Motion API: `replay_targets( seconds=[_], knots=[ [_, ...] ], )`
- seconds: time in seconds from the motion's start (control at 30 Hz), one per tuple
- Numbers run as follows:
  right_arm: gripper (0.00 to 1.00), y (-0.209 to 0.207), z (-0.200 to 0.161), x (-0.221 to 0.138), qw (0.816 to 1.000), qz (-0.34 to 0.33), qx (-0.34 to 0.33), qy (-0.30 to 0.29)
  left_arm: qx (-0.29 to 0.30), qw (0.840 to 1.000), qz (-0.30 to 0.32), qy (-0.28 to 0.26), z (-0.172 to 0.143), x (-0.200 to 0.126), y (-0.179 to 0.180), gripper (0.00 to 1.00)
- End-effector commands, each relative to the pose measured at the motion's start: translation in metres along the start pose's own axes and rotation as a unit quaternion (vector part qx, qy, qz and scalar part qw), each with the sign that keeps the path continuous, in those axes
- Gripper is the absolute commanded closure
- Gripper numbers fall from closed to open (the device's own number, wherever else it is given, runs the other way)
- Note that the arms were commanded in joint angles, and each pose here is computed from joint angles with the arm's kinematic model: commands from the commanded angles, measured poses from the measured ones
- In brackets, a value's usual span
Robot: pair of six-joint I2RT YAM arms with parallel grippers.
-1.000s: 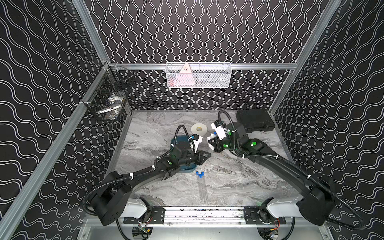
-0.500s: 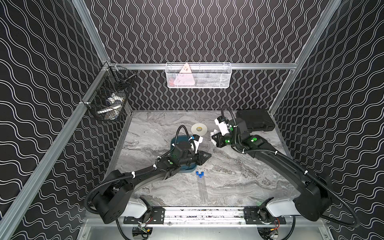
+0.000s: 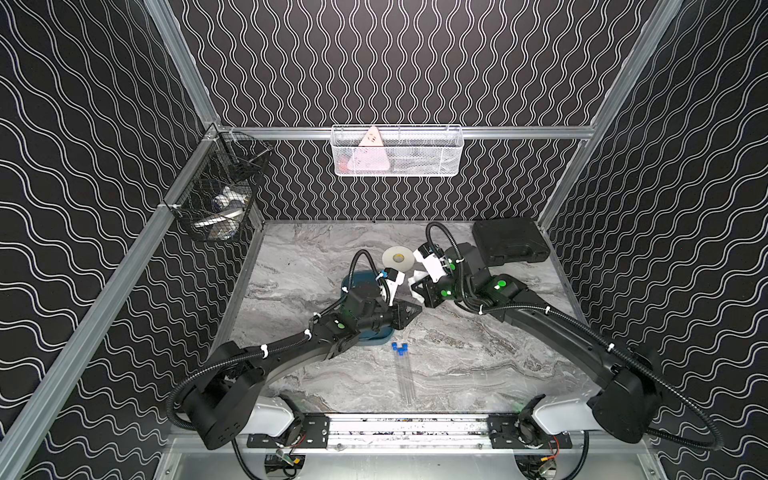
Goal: Wipe the exteriors of test tubes
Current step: Wipe the dirt from the test tube.
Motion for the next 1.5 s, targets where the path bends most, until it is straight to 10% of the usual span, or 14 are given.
replay_targets(
  seconds=[0.0,0.63,1.03,1.47],
  knots=[
    [1.0,0.009,-0.004,-0.005,1.0,0.028,0.009,-0.005,0.006,1.0,-0.015,-0.018,0.008,0.0,-0.004,0.89],
    [1.0,-0.048,-0.002,-0.02,0.996,-0.015,0.09,-0.022,0.004,1.0,-0.013,-0.025,0.013,-0.006,-0.002,0.89],
    [1.0,0.0,-0.028,-0.003,0.999,0.033,-0.023,-0.002,0.0,1.0,-0.018,-0.02,0.012,-0.002,0.0,0.89],
    [1.0,-0.035,0.009,0.003,0.991,-0.109,-0.077,-0.014,0.001,1.0,-0.023,-0.022,0.014,-0.003,-0.003,0.89]
  ],
)
Point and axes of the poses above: each gripper's point midway between its finger pads, its own x axis out along the fingers, its own y axis along the line the jaws close on, z = x × y, the point moved 10 cm from there along -x, back along the fingers, and after that the axes turned 2 degrees about x, right-handed, at the moved point
